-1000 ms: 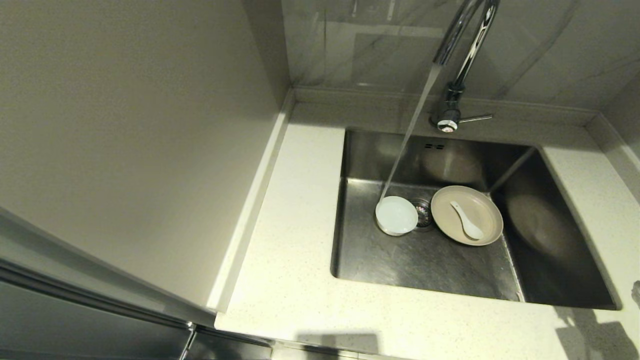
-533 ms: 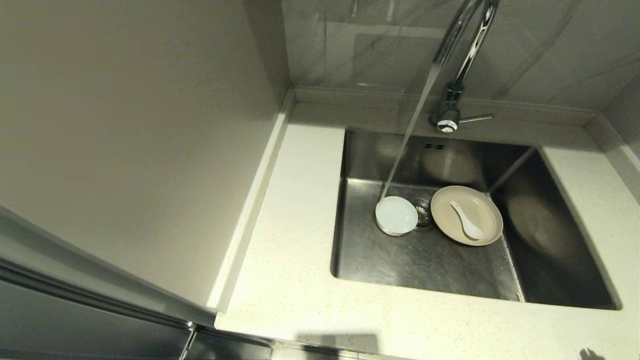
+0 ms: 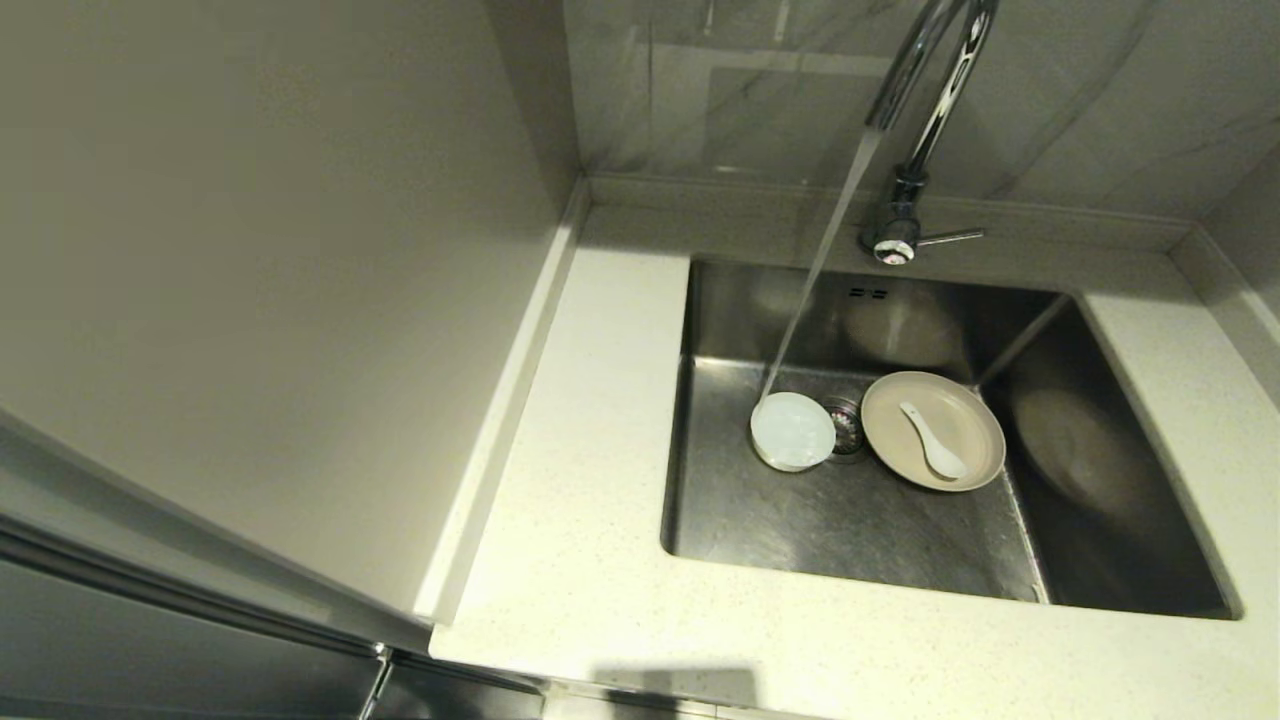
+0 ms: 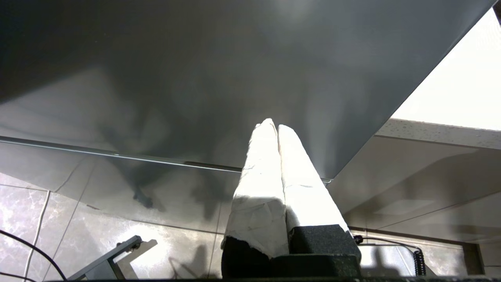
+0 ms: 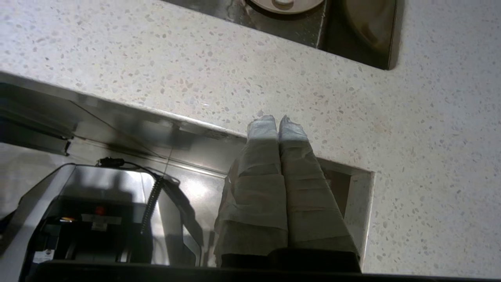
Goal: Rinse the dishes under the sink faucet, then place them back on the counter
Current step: Wait for the water to rinse the bowl
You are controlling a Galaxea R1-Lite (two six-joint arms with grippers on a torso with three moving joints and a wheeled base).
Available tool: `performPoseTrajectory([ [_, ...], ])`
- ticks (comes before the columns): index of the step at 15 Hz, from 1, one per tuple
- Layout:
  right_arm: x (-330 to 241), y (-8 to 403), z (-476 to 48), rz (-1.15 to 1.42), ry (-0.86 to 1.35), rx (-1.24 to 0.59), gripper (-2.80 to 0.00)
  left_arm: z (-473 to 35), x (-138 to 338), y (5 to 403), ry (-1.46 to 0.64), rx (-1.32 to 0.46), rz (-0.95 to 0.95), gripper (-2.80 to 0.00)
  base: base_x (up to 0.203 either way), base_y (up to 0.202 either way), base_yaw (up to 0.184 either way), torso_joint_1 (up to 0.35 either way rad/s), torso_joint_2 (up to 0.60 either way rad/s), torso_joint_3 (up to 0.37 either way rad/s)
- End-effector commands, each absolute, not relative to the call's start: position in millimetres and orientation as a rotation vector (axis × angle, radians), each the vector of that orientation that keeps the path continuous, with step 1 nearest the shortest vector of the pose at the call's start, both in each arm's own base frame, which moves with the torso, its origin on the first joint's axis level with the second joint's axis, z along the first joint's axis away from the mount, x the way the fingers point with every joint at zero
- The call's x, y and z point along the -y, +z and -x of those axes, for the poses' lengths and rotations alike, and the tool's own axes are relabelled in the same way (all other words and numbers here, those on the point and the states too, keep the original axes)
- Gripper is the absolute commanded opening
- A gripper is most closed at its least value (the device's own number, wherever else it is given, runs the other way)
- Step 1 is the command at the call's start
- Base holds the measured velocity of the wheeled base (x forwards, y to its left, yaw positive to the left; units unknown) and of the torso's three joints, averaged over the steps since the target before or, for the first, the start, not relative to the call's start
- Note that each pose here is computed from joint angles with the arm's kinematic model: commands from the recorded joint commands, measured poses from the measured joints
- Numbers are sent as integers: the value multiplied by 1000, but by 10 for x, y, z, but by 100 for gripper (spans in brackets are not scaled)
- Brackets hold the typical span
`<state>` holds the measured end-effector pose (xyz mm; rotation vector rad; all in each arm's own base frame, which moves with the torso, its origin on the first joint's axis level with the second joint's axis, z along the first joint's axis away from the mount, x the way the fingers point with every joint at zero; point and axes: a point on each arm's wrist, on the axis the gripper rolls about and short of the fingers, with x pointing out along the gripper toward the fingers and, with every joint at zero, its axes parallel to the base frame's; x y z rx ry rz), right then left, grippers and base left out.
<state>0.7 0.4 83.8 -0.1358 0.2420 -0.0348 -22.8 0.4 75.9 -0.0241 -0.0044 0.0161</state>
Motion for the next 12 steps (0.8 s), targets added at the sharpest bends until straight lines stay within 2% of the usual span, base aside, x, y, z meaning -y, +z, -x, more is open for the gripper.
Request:
performPoseTrajectory([
  [1, -5, 834, 9, 143, -8, -223, -280, 230, -4, 759, 17, 8, 25, -280, 0, 0, 0, 0, 0, 0],
  [10, -6, 801, 218, 131, 18, 30, -280, 230, -4, 759, 17, 8, 25, -280, 0, 0, 0, 0, 0, 0],
  [12, -6, 793, 229, 130, 15, 38, -280, 230, -4, 759, 17, 8, 25, -280, 0, 0, 0, 0, 0, 0],
])
